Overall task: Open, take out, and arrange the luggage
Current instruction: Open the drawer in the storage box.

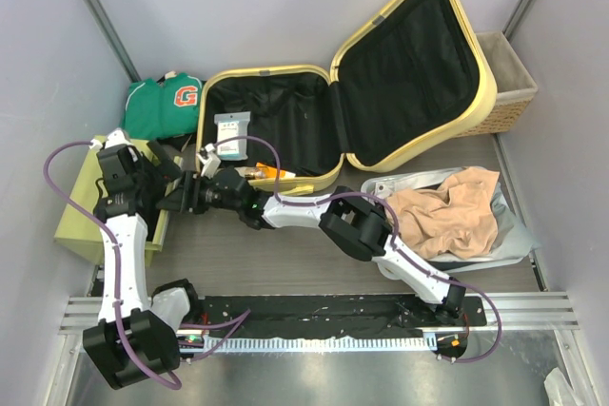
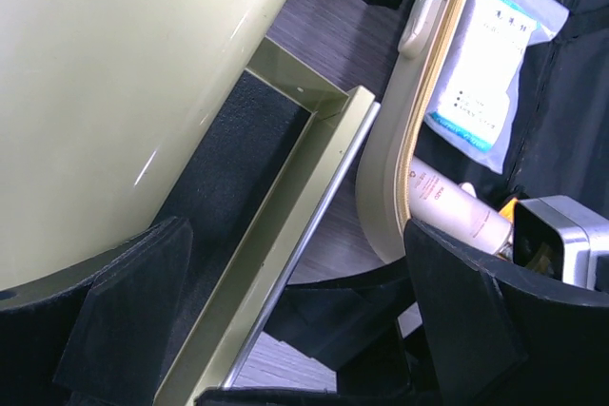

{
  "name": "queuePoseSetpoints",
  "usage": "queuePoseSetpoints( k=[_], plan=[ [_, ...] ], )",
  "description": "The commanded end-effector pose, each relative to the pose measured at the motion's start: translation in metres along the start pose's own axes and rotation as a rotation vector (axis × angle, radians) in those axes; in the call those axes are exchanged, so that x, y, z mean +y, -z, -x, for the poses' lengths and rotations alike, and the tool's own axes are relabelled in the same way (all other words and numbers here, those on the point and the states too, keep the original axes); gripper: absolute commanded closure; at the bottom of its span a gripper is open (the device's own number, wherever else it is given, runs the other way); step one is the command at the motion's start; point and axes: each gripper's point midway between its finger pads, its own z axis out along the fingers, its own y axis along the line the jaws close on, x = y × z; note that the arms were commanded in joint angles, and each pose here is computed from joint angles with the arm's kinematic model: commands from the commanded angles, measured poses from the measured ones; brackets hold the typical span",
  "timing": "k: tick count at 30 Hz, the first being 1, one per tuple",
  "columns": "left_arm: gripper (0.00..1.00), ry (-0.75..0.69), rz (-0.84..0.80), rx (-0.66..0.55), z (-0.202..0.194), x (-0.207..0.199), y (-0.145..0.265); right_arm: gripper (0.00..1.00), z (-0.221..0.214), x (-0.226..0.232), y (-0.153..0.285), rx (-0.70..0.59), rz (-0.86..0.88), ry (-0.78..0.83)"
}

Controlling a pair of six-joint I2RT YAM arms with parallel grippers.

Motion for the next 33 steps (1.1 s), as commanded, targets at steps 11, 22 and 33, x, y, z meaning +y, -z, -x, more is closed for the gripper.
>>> queuePoseSetpoints(
  k=[11,22,33],
  plan=[
    [0.00,0.045,0.019,-0.085,0.022,0.011,0.002,0.64,0.014,0.035,-0.008,-0.006,0.087,0.019],
    [0.00,0.068,0.037,-0.105,0.028,0.019,0.003,0.95,0.035,0.033,0.026,-0.091,0.066,0.035],
    [0.00,0.085,0.071,-0.115,0.031,0.029,0.002,0.96,0.044,0.032,0.049,-0.118,0.047,0.070]
  ],
)
